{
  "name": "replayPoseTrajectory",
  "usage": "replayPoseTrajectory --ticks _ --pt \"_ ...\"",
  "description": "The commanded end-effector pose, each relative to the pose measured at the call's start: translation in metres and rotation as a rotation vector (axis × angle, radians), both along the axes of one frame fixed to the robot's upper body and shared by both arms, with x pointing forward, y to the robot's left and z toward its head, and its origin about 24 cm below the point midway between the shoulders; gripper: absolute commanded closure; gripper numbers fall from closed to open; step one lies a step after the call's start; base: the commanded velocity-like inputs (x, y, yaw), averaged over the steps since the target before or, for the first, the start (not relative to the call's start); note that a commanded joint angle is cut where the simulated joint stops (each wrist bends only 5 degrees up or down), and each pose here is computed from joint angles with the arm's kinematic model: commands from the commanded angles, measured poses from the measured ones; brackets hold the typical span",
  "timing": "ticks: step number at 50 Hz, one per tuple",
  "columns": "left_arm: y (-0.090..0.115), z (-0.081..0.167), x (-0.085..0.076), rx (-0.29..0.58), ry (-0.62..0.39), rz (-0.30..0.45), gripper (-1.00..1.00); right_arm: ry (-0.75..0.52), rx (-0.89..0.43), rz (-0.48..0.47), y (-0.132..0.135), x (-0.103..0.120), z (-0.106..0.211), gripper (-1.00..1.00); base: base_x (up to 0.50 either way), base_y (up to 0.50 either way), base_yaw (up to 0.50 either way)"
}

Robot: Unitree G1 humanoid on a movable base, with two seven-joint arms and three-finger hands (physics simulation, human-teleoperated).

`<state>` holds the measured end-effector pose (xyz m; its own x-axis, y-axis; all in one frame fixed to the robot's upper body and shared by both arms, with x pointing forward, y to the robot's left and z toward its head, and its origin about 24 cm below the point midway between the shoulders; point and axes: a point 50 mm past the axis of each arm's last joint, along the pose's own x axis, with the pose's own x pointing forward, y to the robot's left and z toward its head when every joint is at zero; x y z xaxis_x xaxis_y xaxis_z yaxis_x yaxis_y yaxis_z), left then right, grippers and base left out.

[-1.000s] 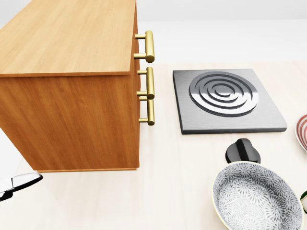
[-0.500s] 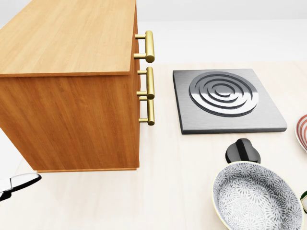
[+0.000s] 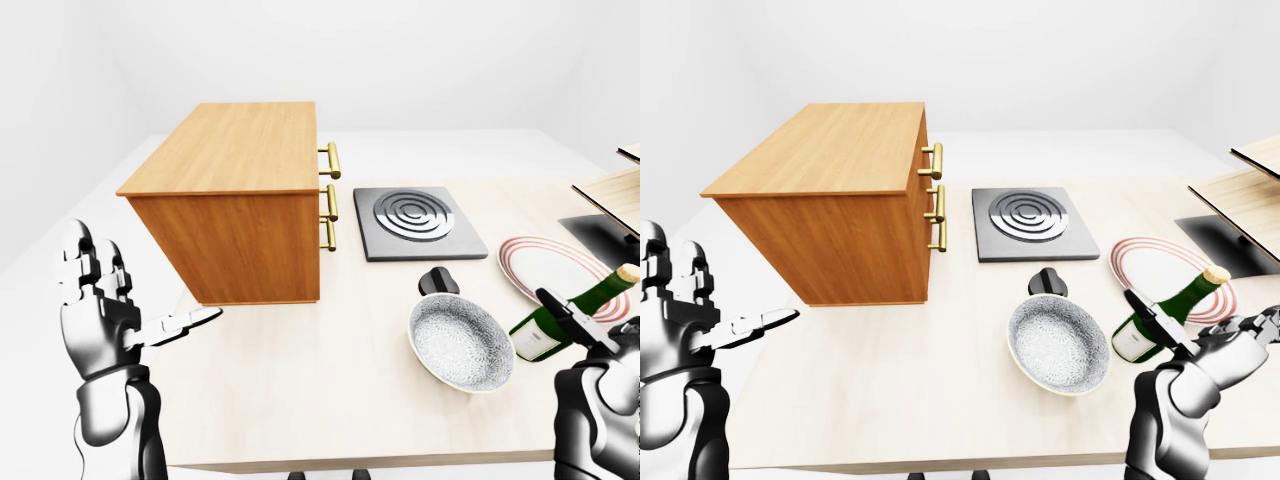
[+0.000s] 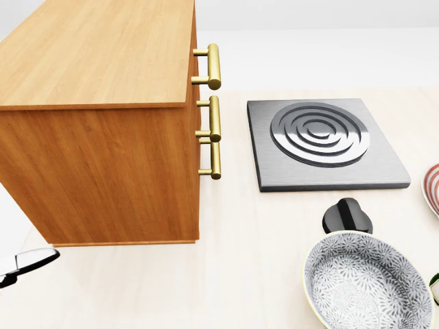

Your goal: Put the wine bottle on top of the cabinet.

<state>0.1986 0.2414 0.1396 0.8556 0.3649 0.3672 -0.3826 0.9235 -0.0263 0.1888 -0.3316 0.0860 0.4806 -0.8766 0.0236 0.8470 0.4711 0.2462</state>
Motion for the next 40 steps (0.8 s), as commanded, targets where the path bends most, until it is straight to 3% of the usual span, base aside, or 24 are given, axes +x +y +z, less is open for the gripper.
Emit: replayPoseTrajectory --ticks 1,18,40 --pt "0.0 -0.002 0.001 -0.002 0.01 0.0 -1.0 0.034 0.008 0.006 0.0 0.002 -0.007 -1.0 0.0 0.0 0.0" --pt "-0.001 -0.004 0.001 -0.003 0.018 -0.002 -1.0 0.083 0.012 -0.025 -0.01 0.0 -0.015 -1.0 0.0 0.0 0.0" --pt "-0.001 -0.002 0.001 0.001 0.012 -0.001 -1.0 0.13 -0.037 0.023 -0.014 0.028 -0.009 -1.0 0.0 0.0 0.0"
